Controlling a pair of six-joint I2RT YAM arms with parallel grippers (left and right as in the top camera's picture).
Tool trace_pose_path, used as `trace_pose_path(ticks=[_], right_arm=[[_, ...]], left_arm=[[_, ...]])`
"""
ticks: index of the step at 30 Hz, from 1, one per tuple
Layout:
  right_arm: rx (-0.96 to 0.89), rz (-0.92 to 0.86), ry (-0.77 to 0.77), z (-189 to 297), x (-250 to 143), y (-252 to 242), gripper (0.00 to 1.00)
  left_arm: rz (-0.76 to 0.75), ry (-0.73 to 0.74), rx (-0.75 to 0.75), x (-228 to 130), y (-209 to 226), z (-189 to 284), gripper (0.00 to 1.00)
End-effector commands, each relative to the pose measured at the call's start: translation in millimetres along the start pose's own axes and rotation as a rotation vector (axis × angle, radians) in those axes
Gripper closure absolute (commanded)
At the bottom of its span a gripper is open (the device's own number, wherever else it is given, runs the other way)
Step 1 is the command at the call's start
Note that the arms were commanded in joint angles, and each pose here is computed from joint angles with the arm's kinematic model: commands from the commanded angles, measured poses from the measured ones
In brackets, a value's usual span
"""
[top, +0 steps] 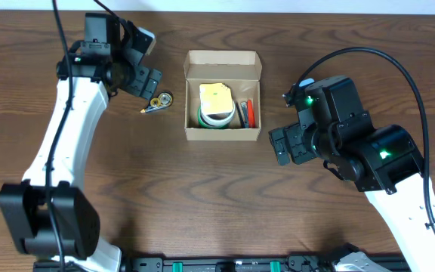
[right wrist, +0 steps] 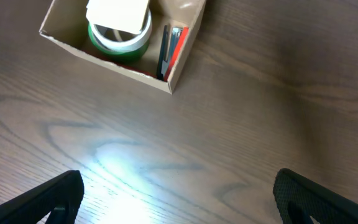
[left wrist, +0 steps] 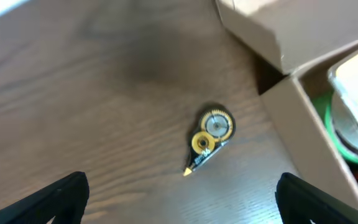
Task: Pack container
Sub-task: 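Grasp the clear correction-tape roller with the left gripper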
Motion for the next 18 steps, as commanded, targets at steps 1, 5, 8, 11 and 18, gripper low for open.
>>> trace_pose_path(ticks=[1,5,8,11,18], right_arm=[[-0.003,0.007,-0.008,2.8,-0.4,-2.0,0.01],[-0.003,0.007,-0.008,2.8,-0.4,-2.0,0.01],[-0.003,0.007,-0.008,2.8,-0.5,-2.0,0.01],[-0.003,0.007,-0.008,2.8,-0.5,-2.0,0.01],[-0.003,0.007,-0.008,2.8,-0.4,-2.0,0.01]], left_arm=[[-0.052,0.059,-0.064,-10.9,-6.5,-20.7,0.03],[-0.058,0.121,-0.101,-24.0,-8.3,-46.9,0.00],[-0.051,0.148,-0.132,-32.6,-7.4,-63.5,0.00],[-0.044,0.150,-0.177,-35.5,-12.0,-75.8,0.00],[-0.045,0.172,-0.205,-42.7,-16.7,-108.6,0.04]])
Point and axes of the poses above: each gripper's point midway between its finger pads, its own z axis back along the fingers, its own y axis along the line the jaws close on, x = y × z, the point moved 4 cm from there along z, back along the fingers, and after that the axes turned 4 degrees about -z, right-handed, at the moved point
